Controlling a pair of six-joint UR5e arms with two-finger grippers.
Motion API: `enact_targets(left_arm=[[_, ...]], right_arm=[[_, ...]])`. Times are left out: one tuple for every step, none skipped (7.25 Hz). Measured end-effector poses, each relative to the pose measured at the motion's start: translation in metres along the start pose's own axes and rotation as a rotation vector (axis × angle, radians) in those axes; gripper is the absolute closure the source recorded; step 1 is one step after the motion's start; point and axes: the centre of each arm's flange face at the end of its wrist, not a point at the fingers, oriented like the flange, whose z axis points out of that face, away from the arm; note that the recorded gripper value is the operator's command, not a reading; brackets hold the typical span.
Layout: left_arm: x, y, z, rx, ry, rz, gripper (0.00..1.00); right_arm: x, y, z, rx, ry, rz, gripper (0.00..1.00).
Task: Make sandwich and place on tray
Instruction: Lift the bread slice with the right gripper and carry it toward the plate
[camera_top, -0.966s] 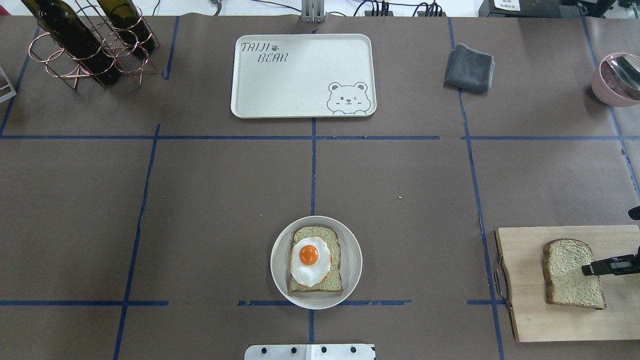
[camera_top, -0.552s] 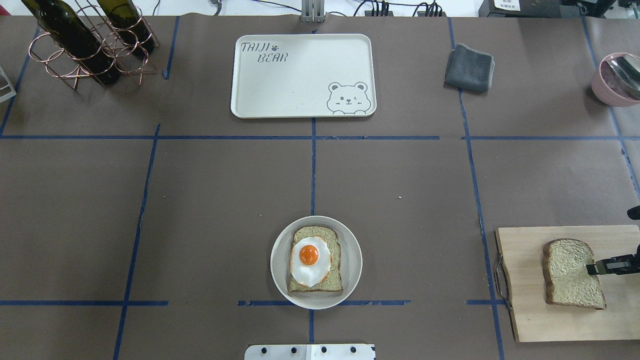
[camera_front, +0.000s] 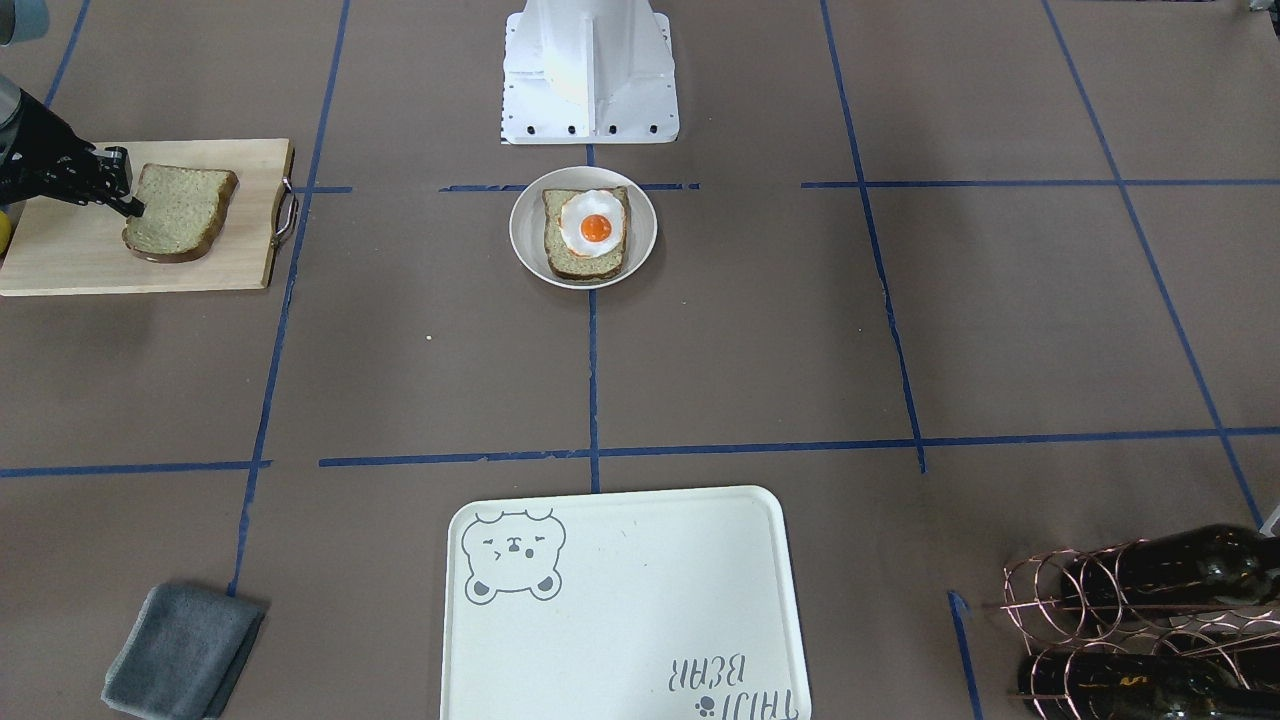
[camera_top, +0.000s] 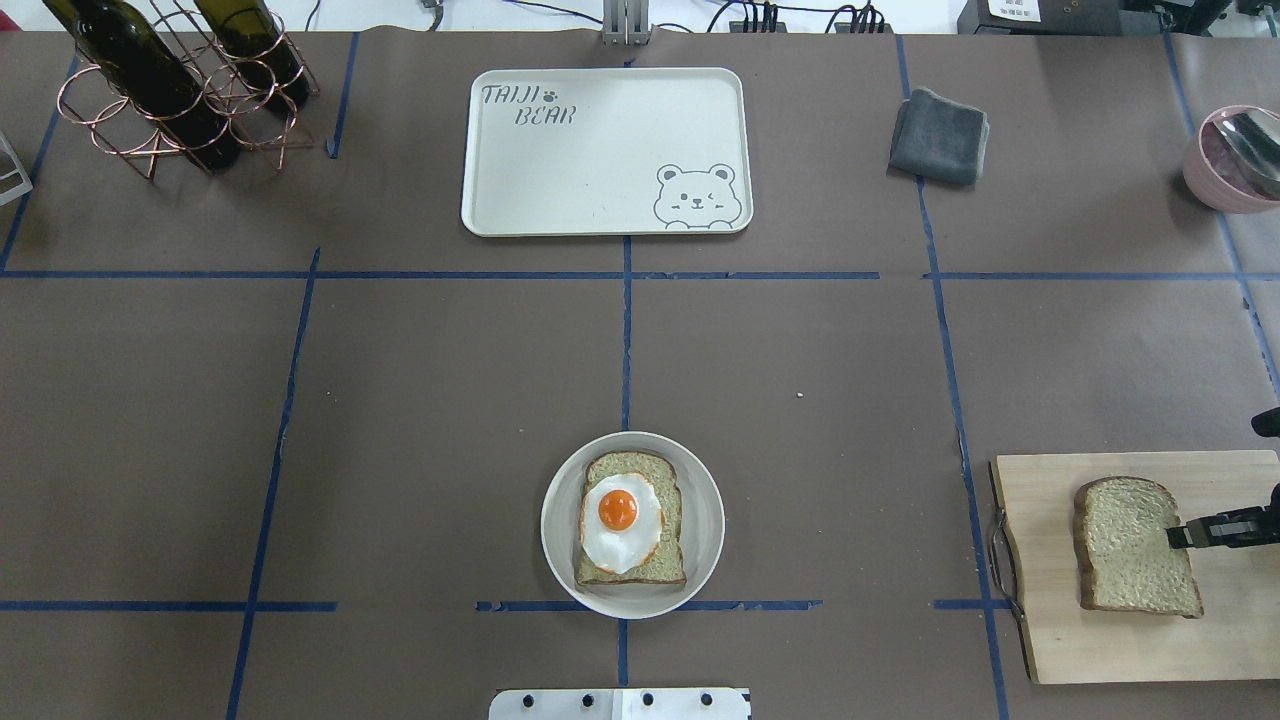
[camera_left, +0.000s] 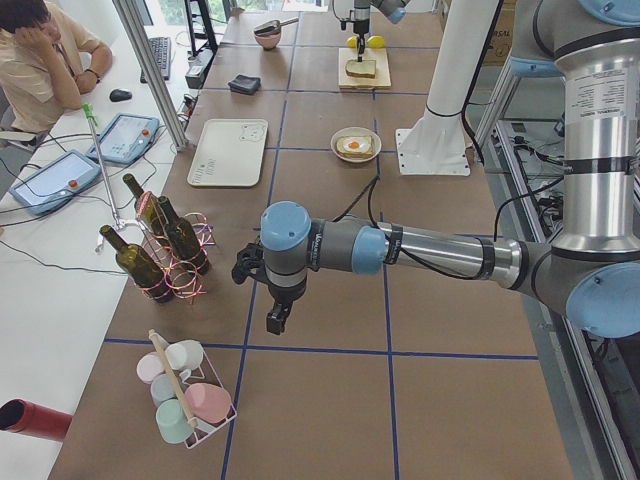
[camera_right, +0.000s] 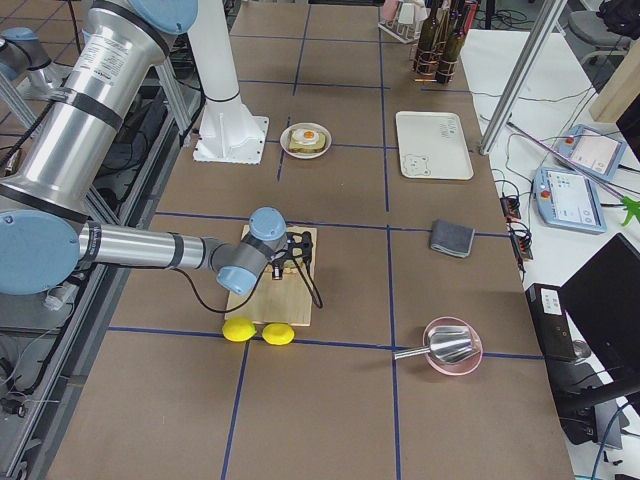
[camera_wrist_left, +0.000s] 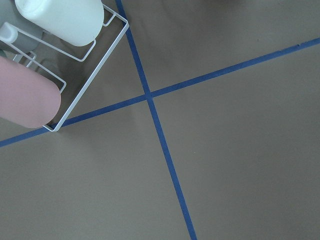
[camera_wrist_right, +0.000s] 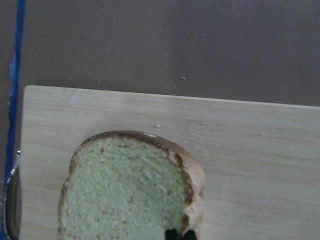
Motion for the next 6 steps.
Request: enact_targets(left_arm=[[0.0,0.0,0.0,0.0,0.0,0.0,0.0],[0.0,0.0,0.0,-0.001,0.0,0.0,0.0],[0.0,0.0,0.001,-0.001,0.0,-0.001,0.0],[0.0,0.0,0.001,-0.001,0.0,-0.001,0.0],[-0.001,0.0,0.001,-0.002,0.0,-0.001,0.0],[-0.001,0.0,0.001,-0.003,0.001,-0.002,0.0]], right_arm=[[-0.02,-0.004,-0.009,0.012,-0.037,-0.004,1.0],[-0.044,-0.01,-0.017,0.018,-0.083,-0.002,1.0],[-0.073,-0.02,-0.024,0.023,-0.137,0.008,1.0],[-0.108,-0.037,-0.025,0.034,-0.199,0.035,1.0],[-0.143,-0.055,-0.023,0.041,-0.255,0.054,1.0],[-0.181,-0.069,-0.017,0.036,-0.305,0.063,1.0]])
